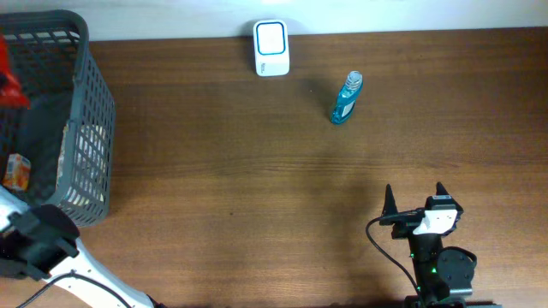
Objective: Scan the item barcode
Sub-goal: 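Return the left gripper to the basket and grasp the red snack bag, then place the red snack bag on the table beside the mouthwash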
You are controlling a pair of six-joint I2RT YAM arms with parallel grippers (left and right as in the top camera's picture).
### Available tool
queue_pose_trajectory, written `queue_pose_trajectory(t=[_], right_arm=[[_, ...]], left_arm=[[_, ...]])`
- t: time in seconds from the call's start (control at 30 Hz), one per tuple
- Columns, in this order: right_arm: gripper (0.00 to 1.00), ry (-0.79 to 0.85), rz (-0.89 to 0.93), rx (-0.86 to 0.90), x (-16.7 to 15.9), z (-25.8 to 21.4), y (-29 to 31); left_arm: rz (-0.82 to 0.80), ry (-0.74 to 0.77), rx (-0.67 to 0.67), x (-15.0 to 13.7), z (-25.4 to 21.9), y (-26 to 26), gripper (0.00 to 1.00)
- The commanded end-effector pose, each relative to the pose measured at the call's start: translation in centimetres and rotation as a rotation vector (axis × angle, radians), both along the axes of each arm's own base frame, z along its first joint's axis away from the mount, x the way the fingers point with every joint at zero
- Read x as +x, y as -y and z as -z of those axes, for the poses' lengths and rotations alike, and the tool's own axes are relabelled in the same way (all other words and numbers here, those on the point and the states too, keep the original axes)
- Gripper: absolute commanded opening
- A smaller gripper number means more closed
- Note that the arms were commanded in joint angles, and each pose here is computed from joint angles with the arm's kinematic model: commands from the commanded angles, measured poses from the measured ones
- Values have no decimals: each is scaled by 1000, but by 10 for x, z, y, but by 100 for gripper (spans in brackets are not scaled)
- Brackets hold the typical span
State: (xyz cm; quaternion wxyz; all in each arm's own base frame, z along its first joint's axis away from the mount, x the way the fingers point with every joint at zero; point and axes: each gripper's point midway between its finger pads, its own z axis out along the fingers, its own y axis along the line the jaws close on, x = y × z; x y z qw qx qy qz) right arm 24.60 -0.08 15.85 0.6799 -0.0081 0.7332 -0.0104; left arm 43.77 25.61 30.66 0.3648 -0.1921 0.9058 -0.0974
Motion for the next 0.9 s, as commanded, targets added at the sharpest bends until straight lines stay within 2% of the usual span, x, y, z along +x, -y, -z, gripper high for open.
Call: queue_pose_trajectory(t=[0.0,0.07,0.13,0.23,0.33,0.43,0.53,0.6,0.67,0.77,0.87], right_arm=[[99,-4,19,8,0,3,4],[98,-4,19,8,0,3,4],[98,-4,19,8,0,3,4],[98,-4,19,8,0,3,4],[98,-4,19,8,0,3,4],[98,-4,19,8,0,3,4],[98,-4,19,8,0,3,4],[98,-4,19,8,0,3,4],[98,-4,19,8,0,3,4],[98,-4,19,8,0,3,4],[98,-4,19,8,0,3,4]], left_arm=[[110,340,-46,0,-116,50,0],[260,490,-23,-8,-165,97,0],[361,531,-49,-11,-184,143,0],[516,518,-96,-3,-184,216,0],[583,394,-113,8,-155,279,0],[554,139,18,24,-88,331,0],[613,-73,92,28,-19,380,0],[682,-212,82,27,36,414,0],[679,-313,39,27,89,446,0],[701,-353,31,27,138,471,0],[614,-392,-37,27,179,488,0]])
